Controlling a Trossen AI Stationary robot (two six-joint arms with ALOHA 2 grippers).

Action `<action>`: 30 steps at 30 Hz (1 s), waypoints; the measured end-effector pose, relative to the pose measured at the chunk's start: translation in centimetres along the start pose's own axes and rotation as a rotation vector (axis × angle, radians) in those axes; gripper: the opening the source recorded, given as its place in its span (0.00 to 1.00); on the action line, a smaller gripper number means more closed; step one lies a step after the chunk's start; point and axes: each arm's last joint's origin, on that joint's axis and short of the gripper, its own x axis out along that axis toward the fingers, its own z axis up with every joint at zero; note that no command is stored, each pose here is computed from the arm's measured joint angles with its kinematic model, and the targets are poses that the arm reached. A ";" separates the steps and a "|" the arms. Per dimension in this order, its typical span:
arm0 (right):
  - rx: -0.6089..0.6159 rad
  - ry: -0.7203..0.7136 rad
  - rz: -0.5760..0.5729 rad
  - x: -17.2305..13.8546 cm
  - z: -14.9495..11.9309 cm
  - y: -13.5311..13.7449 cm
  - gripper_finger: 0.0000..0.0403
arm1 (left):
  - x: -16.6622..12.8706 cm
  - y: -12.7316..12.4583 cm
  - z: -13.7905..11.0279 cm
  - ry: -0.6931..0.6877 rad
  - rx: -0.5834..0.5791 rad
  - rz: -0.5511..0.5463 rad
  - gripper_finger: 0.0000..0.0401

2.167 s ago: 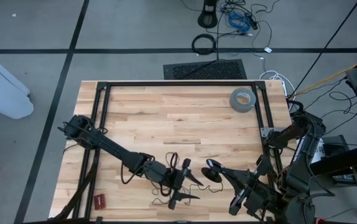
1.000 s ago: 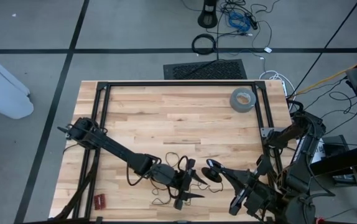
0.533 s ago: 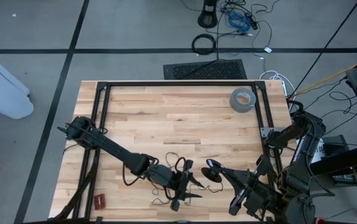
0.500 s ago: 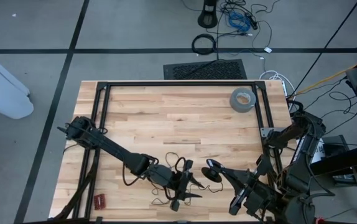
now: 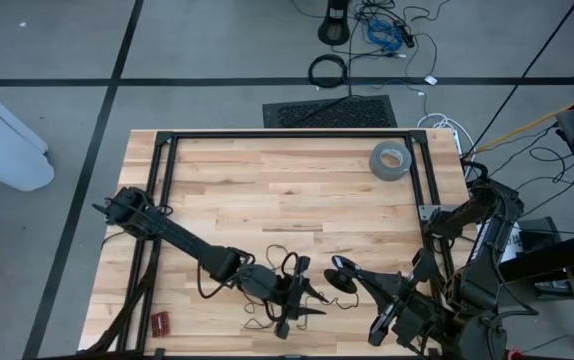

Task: Coil cords
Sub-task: Coil the black wire onto the spool

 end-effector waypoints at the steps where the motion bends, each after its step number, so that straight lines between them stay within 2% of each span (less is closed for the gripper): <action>1: 0.000 0.000 0.000 0.0 0.0 0.0 0.00 | 0.0 0.1 0.0 0.000 0.000 0.002 0.26; 9: 0.004 -0.003 0.005 0.0 0.0 0.0 0.00 | 0.0 0.7 0.6 0.008 -0.001 0.028 0.02; 18: 0.030 -0.040 0.075 -0.1 0.2 0.2 0.00 | -0.4 1.3 0.2 0.127 0.032 0.168 0.03; 25: 0.064 -0.039 0.076 -0.1 0.1 0.2 0.00 | -1.0 2.2 -0.1 0.211 0.050 0.263 0.03; 30: 0.094 -0.039 0.079 -0.2 0.2 0.2 0.00 | -2.5 2.6 0.4 0.279 0.044 0.339 0.03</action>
